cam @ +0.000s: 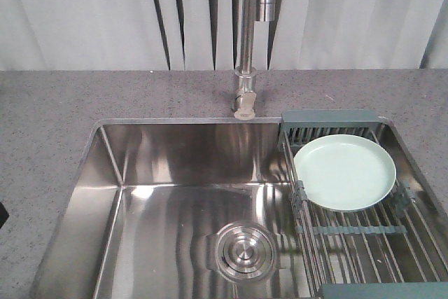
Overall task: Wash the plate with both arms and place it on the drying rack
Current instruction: 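Lift the right gripper away from the plate on the rack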
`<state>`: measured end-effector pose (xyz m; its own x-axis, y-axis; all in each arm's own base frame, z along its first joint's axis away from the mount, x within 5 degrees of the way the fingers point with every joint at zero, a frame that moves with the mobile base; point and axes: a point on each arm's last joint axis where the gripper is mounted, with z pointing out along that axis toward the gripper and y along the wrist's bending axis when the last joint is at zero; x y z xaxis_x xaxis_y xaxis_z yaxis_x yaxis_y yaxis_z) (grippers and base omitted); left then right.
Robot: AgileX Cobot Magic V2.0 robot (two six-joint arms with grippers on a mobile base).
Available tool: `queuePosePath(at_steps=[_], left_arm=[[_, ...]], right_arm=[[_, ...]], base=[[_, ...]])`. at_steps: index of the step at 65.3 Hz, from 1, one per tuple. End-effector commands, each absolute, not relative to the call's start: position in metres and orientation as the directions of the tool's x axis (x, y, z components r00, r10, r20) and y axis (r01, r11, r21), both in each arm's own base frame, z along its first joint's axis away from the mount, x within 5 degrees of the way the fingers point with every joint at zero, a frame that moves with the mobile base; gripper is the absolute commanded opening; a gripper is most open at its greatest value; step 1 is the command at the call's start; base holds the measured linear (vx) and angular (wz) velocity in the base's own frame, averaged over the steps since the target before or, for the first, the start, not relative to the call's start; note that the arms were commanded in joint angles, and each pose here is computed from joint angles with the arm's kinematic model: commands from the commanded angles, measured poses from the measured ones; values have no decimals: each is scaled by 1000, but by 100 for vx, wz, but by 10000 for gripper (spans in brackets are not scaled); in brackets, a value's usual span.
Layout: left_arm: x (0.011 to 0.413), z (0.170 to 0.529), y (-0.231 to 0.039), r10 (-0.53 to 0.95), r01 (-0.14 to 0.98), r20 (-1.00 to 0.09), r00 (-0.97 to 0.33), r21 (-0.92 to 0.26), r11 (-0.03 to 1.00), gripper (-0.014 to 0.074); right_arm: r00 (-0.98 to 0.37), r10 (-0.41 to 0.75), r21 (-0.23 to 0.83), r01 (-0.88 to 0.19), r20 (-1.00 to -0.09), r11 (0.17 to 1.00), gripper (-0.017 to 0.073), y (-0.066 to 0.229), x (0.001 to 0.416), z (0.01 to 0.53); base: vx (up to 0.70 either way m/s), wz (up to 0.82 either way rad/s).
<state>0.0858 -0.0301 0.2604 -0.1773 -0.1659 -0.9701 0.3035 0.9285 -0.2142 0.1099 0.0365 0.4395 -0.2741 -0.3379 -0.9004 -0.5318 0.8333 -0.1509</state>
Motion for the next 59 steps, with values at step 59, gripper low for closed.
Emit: queuePosePath(at_steps=[59], left_arm=[[107, 371, -36, -258, 413, -964, -65, -261, 873, -6]], right_arm=[[-242, -304, -207, -359, -921, 910, -1, 27, 64, 289]], base=[[0, 0]])
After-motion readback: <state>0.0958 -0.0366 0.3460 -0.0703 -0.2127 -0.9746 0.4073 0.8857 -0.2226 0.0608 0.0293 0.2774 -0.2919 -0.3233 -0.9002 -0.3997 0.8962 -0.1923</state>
